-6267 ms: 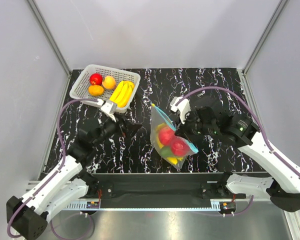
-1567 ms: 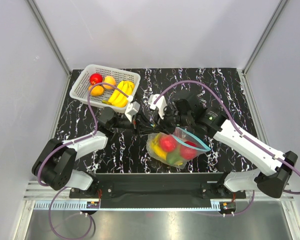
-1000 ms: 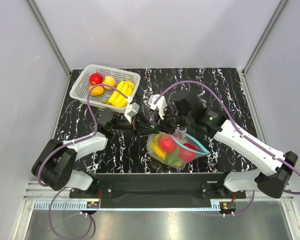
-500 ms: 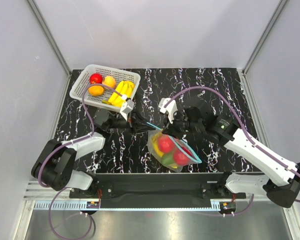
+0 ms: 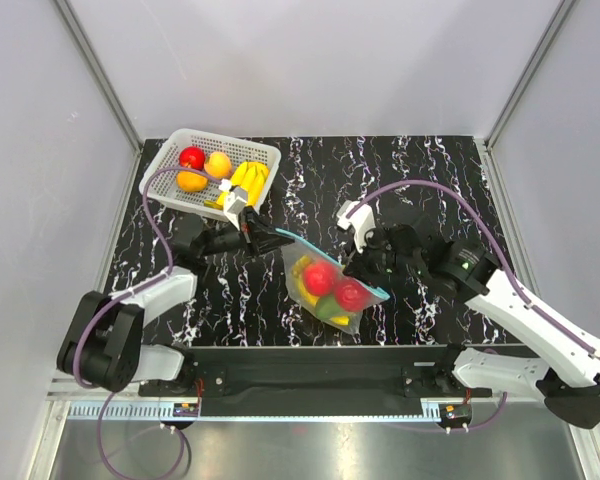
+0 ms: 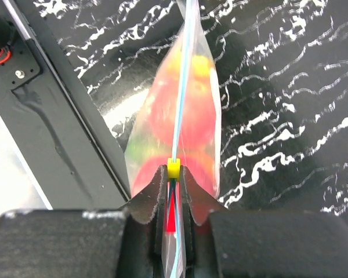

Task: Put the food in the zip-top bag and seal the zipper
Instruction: Zip the zipper food storage bag at the center of the board.

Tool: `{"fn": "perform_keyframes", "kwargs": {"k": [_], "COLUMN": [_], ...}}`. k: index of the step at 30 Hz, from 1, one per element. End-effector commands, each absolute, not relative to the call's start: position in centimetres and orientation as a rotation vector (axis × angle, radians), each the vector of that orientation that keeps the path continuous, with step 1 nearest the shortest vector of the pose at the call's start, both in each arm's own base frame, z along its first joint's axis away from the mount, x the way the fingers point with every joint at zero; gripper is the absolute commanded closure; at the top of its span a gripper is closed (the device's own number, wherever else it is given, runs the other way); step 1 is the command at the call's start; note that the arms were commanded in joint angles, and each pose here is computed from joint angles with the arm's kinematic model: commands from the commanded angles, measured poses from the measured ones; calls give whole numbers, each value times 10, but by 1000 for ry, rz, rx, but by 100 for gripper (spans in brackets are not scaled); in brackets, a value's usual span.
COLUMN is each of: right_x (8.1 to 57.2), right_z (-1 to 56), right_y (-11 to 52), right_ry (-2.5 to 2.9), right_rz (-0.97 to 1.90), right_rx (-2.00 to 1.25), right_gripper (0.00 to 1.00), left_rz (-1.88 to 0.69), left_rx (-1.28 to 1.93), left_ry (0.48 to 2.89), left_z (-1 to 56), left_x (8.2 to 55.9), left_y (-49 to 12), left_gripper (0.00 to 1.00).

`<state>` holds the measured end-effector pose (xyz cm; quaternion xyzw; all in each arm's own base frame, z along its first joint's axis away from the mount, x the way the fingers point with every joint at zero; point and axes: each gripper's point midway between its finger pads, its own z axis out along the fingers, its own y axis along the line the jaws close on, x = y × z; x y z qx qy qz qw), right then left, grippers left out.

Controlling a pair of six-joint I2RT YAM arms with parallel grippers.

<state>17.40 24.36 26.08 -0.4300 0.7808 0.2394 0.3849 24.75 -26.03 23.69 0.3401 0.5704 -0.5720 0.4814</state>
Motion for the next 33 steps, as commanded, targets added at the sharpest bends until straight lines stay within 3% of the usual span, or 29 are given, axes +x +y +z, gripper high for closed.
{"fn": "perform_keyframes", "kwargs": {"k": [1, 6, 17, 23, 24, 26, 27, 28, 29, 33], "right_x": [157, 152, 144, 138, 138, 143, 149, 153, 159, 183], "right_z": [257, 258, 259, 265, 266, 273, 281, 284, 287, 303], "right_y": [221, 213, 193, 195, 197, 205, 211, 213, 217, 233], "right_ry": [2061, 2080, 2131, 2105, 2096, 2054, 2013, 1997, 1983, 1892], "right_rz": [585, 577, 536, 582, 593, 615, 624, 618, 613, 577], "right_rx": [-1079, -1058, -1012, -1015, -1020, -1016, -1001, -986, -973, -947], "right_gripper": [94, 94, 93, 82, 76, 45, 25, 24, 5, 1], "left_rz": [-1216, -1051, -1051, -1081, -1091, -1126, -1131, -1130, -1128, -1107], "left_rx": [708, 611, 512, 552, 565, 620, 636, 649, 684, 743], "left_ry": [1405, 1535, 1575, 1539, 1535, 1502, 1496, 1494, 1486, 1483], "left_z": [249, 235, 228, 232, 232, 237, 239, 239, 238, 239], "left_x": [279, 301, 313, 305, 304, 294, 291, 290, 285, 279], "left_y": [-240, -223, -205, -209, -210, -218, -222, -226, -233, -245], "left_gripper": [100, 100, 100, 100, 100, 100, 100, 100, 100, 100]}}
